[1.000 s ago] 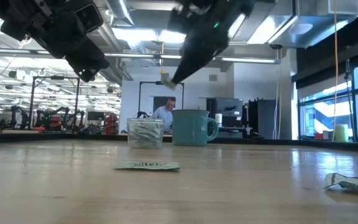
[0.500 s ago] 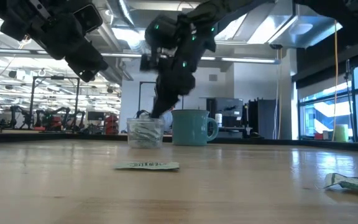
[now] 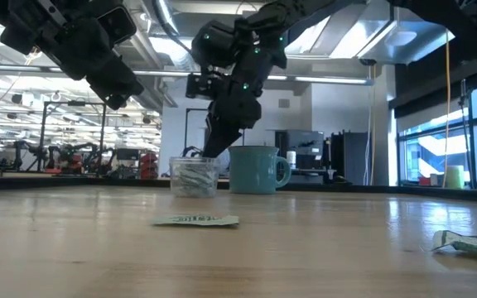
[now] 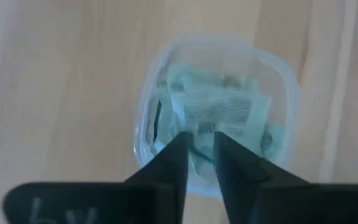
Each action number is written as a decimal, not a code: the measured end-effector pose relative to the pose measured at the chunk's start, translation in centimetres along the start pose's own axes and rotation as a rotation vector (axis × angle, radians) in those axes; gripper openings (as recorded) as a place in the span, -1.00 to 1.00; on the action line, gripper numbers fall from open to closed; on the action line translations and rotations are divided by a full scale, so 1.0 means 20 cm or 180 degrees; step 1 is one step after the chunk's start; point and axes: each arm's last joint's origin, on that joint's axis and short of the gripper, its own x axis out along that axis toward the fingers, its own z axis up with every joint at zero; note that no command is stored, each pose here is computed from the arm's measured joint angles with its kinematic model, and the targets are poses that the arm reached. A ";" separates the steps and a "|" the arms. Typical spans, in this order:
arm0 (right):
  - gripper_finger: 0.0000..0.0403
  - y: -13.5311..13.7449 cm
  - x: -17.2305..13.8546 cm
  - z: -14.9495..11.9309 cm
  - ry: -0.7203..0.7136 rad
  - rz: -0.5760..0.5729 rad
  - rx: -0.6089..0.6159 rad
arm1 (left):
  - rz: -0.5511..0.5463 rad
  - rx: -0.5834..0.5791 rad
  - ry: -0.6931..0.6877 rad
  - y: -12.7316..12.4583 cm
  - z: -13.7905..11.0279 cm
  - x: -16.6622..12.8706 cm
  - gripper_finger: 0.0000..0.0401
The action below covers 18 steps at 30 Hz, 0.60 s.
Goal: Pick and place Stevia / Truvia into bins
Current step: Put the green stevia packet into the transparent container
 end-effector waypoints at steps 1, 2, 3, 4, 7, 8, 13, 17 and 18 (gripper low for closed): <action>-0.59 0.00 -0.01 0.00 0.0032 -0.0016 0.0002 | 0.0000 0.0000 -0.0001 0.00 0.00 0.00 -0.54; -0.55 0.00 -0.02 0.00 0.0070 -0.0036 0.0004 | 0.0000 0.0000 0.0000 0.00 0.00 0.00 -0.54; -0.51 0.00 -0.04 0.01 0.0059 -0.0088 0.0005 | -0.0001 0.0002 -0.0002 0.00 0.00 0.00 -0.54; -0.47 -0.01 -0.06 0.03 0.0042 -0.0108 0.0018 | -0.0001 0.0002 -0.0002 0.00 0.00 0.00 -0.54; -0.41 0.00 -0.19 0.05 0.0023 -0.0031 0.0182 | 0.0000 0.0110 0.0000 0.00 0.00 0.00 -0.54; -0.40 0.01 -0.24 0.05 0.0017 0.0046 0.0230 | 0.0001 0.0187 0.0004 0.00 0.00 0.00 -0.54; -0.39 0.15 -0.50 -0.02 -0.0129 0.0197 0.0448 | -0.0042 0.0527 -0.0038 0.00 0.00 0.03 -0.54; -0.39 0.30 -0.66 -0.15 -0.0390 -0.0128 0.0635 | -0.0166 0.0851 -0.0116 -0.04 0.00 0.09 -0.54; -0.39 0.34 -0.69 -0.20 -0.0464 -0.0211 0.0708 | -0.0203 0.0931 -0.0135 -0.05 0.00 0.11 -0.54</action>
